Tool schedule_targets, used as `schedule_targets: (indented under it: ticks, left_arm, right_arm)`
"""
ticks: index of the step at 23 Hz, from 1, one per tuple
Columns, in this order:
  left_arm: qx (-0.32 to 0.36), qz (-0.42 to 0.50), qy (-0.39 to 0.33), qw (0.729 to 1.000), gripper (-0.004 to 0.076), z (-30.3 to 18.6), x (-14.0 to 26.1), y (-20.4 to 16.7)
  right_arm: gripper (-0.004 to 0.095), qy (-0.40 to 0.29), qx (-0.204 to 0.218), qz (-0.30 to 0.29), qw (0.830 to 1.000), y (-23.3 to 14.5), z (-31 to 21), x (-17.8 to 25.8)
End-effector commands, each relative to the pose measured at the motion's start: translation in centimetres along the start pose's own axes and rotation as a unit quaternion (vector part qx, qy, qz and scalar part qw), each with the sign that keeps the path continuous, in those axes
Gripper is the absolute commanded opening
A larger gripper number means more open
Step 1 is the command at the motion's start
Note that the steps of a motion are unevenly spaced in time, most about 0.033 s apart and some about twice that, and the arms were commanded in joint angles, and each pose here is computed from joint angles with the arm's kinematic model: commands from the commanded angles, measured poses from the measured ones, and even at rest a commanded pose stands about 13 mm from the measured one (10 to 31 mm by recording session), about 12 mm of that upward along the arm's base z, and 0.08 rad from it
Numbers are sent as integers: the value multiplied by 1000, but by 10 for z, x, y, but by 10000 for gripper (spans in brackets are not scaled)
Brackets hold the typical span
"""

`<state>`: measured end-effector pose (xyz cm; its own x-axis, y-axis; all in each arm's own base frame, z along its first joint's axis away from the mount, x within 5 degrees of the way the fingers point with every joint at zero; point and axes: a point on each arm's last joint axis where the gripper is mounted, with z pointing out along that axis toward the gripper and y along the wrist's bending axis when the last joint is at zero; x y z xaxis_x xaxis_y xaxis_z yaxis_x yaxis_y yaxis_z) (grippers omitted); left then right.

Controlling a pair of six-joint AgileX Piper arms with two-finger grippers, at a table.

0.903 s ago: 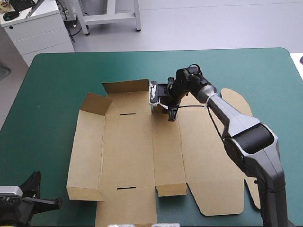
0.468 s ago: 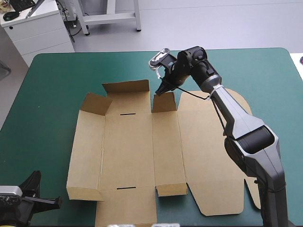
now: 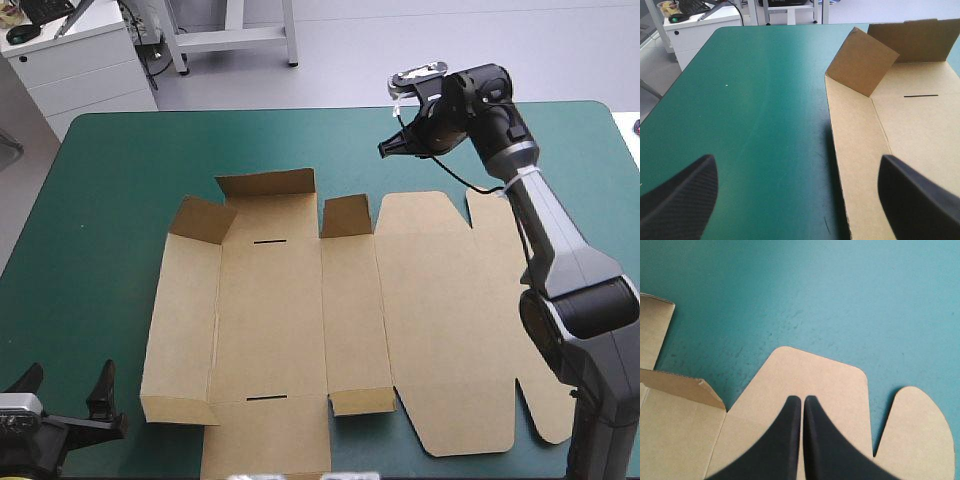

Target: Fold the box

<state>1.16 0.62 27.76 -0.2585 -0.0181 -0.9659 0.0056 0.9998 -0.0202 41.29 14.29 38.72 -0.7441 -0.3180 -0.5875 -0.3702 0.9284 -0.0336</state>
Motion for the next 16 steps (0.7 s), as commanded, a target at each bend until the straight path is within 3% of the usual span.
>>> schedule_targets:
  ticks: [1,5,9,14,16]
  left_arm:
    - [0,-3,-42,999,650,-2,-13,0]
    - [5,-13,-9,1000,650,-4,-19,-2]
    - [1,-13,94,996,650,9,-46,-4]
    - [21,8,212,977,650,62,-92,-14]
    - [36,2,238,971,650,85,-93,-19]
  right_arm:
    - [-1,-35,9,12,999,-9,-49,6]
    - [-1,-25,11,23,999,-11,-54,24]
    - [-1,-48,9,43,998,-8,-73,59]
    - [-1,-83,2,52,995,0,-108,129]
    - [-1,-91,4,51,995,2,-116,156]
